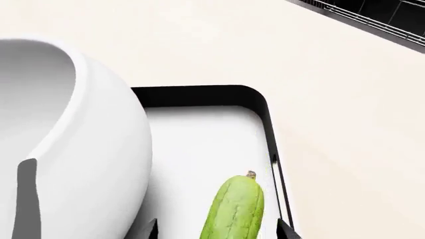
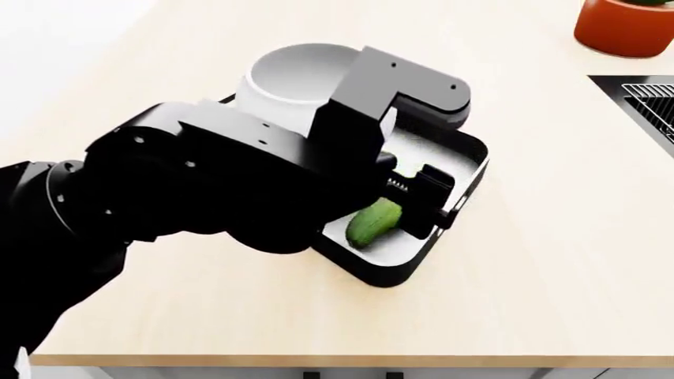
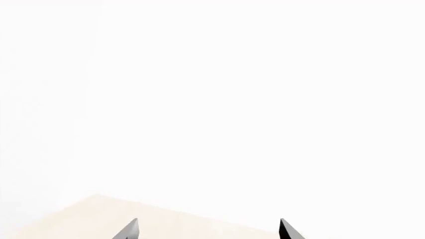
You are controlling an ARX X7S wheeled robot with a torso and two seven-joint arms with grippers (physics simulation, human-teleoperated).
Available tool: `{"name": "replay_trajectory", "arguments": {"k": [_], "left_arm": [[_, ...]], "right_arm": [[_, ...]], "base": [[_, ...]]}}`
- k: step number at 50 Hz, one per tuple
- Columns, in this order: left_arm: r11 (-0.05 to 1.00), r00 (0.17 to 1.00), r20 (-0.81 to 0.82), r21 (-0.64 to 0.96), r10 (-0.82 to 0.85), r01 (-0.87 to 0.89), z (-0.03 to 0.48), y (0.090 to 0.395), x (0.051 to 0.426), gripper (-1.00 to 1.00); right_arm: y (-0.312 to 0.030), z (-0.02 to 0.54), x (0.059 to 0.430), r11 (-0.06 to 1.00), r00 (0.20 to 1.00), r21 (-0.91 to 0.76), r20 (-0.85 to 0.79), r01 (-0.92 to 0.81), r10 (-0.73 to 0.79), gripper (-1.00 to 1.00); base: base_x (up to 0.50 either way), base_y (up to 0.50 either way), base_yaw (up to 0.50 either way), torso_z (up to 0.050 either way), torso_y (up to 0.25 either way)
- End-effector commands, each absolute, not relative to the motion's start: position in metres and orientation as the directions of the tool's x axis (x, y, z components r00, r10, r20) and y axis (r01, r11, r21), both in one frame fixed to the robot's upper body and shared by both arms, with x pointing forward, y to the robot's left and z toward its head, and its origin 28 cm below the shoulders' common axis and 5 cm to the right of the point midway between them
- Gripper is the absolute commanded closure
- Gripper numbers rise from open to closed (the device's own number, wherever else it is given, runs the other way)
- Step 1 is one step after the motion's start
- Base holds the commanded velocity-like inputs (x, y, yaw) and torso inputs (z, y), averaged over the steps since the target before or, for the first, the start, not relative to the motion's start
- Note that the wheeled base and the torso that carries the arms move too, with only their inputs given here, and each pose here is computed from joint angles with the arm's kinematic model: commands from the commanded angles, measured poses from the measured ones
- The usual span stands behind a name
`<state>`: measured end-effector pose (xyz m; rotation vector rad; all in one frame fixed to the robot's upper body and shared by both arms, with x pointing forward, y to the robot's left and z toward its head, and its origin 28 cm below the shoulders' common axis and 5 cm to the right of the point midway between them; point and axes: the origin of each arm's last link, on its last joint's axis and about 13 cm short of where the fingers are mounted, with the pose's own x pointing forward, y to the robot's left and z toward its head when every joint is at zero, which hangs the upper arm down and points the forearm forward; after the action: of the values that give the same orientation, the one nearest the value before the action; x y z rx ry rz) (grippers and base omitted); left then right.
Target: Place the two vegetables and bowl onto the tray for setting up a vegetable dip station.
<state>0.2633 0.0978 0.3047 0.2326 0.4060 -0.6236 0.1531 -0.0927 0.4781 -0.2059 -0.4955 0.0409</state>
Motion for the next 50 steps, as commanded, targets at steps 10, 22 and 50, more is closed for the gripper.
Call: {"name": "replay_trajectory", "arguments": {"k": [10,22,50], "left_arm": [[0.798,0.748,-0.412,0.075,-0.521,0.597,0.310,0.100,0.265,-1.00],[0.748,0.738,-0.218,0.052,-0.638,0.662,0.365,0.098,0.230,-1.00],[0.925,0.818,0.511,-0.107,-0.264,0.365,0.462,0.162,0.142,-1.00]], "right_arm": [[-0.092,0.478,0.153,0.978,0.880,-0.209,0.466,0.007,0.094,-1.00],[-0.091,0.477,0.155,0.977,0.881,-0.211,0.463,0.003,0.097,-1.00],[-0.094,0.473,0.160,0.974,0.889,-0.226,0.451,0.023,0.084,-1.00]], "base": [[0.00,0.00,0.00,0.000,0.000],[0.00,0.00,0.00,0.000,0.000],[0.00,0.00,0.00,0.000,0.000]]}}
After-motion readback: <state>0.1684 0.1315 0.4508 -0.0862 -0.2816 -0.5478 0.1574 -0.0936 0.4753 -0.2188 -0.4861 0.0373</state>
